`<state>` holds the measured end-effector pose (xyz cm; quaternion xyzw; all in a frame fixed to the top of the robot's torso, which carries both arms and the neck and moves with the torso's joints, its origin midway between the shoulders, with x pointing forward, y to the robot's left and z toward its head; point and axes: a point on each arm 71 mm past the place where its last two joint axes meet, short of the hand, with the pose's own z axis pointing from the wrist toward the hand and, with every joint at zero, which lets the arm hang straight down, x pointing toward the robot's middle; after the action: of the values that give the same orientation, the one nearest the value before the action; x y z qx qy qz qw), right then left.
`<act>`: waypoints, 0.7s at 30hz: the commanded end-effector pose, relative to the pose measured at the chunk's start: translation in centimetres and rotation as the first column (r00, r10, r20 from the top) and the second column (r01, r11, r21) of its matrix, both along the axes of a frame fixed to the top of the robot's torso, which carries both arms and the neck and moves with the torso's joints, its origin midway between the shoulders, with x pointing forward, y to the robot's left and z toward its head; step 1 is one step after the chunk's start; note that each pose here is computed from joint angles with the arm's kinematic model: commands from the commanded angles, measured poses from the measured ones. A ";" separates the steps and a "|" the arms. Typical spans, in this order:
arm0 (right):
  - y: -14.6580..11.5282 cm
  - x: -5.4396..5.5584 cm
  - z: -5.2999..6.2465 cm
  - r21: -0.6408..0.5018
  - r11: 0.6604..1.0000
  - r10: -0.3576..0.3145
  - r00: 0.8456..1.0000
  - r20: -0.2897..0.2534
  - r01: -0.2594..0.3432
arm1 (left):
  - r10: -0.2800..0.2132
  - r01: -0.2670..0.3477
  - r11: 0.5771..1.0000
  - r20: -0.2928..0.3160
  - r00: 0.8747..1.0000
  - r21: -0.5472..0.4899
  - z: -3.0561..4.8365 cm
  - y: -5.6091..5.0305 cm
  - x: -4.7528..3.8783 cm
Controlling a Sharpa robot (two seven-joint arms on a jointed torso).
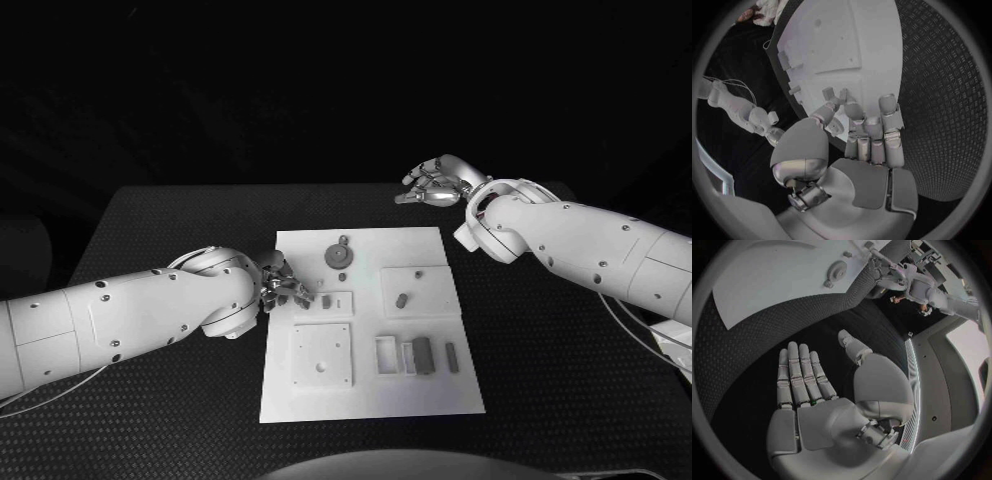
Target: Assemble the parts on the task board
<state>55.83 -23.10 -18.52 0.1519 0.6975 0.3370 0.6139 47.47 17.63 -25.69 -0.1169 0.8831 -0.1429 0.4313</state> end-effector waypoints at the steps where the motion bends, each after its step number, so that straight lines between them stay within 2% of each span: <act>1: 0.1 0.0 -0.1 0.000 1.000 0.016 1.000 -0.005 -0.016 | -0.009 0.009 1.000 -0.004 1.000 -0.009 0.01 -0.1 -0.04; 21: 0.1 -0.1 -0.1 0.000 1.000 0.016 1.000 -0.008 -0.016 | -0.016 0.016 1.000 -0.016 1.000 -0.011 -0.05 -0.1 -0.15</act>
<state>55.80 -23.16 -18.60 0.1525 0.6987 0.3367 0.6126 47.44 17.78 -25.71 -0.1173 0.8840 -0.1429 0.4294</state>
